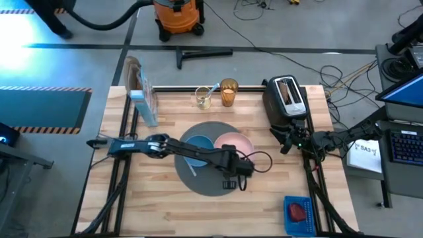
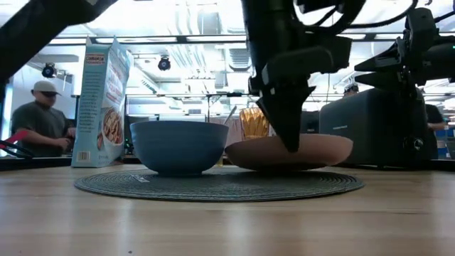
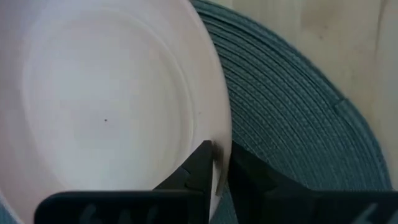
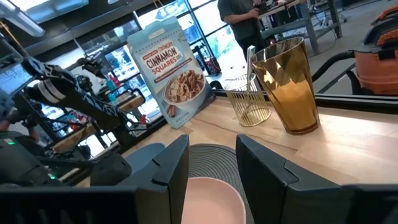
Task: Arrange a breakfast setting
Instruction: Put the pink plate on the gray table mat to the right of the blue bowl, then put the milk to the top middle of the gray table mat
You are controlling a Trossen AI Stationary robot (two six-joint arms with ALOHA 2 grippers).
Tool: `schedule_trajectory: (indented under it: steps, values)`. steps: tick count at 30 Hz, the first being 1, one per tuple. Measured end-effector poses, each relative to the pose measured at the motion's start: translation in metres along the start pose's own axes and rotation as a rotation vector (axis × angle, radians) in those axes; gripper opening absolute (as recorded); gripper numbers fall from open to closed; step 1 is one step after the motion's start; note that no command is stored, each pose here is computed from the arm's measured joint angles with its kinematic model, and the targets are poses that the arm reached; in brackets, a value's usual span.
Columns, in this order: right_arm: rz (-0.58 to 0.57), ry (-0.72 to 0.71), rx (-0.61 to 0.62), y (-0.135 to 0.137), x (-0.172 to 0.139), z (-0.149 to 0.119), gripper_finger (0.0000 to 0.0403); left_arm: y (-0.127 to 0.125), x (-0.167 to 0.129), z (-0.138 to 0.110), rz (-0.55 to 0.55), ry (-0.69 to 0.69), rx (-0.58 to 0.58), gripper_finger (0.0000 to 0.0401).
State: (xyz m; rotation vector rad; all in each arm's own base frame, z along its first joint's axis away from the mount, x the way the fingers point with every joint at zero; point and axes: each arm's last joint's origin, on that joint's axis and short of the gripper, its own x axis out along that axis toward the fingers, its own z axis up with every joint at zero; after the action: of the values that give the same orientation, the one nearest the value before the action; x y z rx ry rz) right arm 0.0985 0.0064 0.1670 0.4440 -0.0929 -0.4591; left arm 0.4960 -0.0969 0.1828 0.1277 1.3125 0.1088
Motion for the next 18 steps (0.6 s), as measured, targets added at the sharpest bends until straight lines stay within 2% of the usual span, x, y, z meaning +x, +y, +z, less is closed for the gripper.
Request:
schedule_trajectory:
  steps: [3,7,13,18]
  values:
    - [0.0,-0.001,0.001,0.0,0.0,0.0,0.0123,0.002,0.003,0.0,0.024,0.001,-0.011,0.0043]
    - [0.001,-0.001,0.002,0.0,0.0,0.0,0.0123,0.002,0.004,-0.001,-0.026,0.007,-0.068,0.0079]
    - [0.001,-0.001,0.001,0.0,0.0,0.0,0.0123,-0.011,-0.013,0.002,-0.049,-0.035,-0.041,0.0139]
    - [0.001,-0.001,0.002,0.0,0.0,0.0,0.0123,-0.02,-0.031,-0.001,-0.022,-0.063,-0.037,0.0159]
